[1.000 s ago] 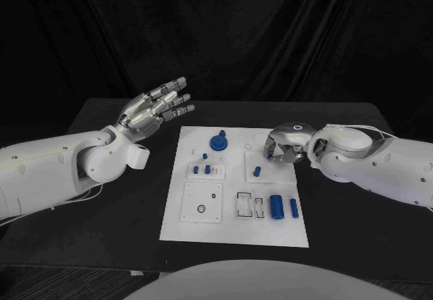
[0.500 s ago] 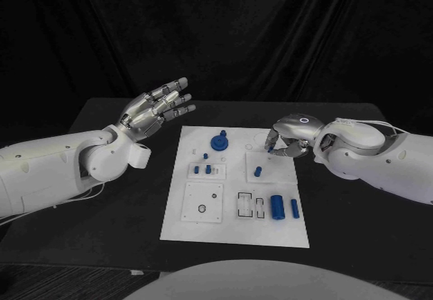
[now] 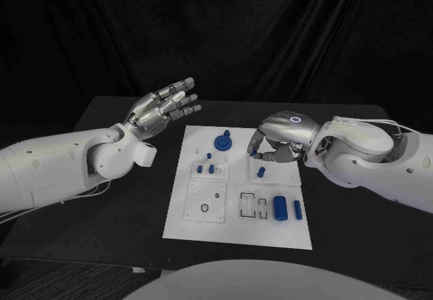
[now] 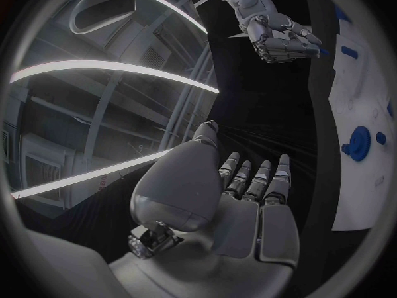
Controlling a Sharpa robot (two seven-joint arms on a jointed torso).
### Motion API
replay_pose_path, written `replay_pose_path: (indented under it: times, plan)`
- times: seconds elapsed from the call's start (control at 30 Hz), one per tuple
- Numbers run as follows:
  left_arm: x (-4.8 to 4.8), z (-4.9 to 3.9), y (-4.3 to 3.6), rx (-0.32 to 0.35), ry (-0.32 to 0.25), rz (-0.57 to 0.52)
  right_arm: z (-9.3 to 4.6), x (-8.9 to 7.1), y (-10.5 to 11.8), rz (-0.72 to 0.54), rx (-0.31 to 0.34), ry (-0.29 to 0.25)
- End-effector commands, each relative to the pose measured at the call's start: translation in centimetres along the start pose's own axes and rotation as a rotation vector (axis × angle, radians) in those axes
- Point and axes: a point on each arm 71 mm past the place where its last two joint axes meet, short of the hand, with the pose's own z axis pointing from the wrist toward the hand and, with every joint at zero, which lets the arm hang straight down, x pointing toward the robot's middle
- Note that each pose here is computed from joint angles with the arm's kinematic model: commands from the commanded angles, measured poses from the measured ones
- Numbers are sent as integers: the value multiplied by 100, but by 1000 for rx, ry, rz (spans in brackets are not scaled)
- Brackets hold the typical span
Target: Assemble the parts on the task board
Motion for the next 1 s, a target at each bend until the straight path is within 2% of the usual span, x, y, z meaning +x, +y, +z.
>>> replay_pose_path:
  times: [0.03, 0.23, 0.63, 1.0]
  plan:
    - [18, -3, -12, 39, 13, -14, 67, 41, 135, 6, -26, 43]
    - [14, -28, 27, 29, 11, -20, 215, 156, 307, 23, -74, 79]
    - [31, -48, 78, 9, 11, -27, 504, 466, 489, 49, -119, 192]
    - [50, -34, 92, 3, 17, -32, 656, 651, 606, 59, -140, 221]
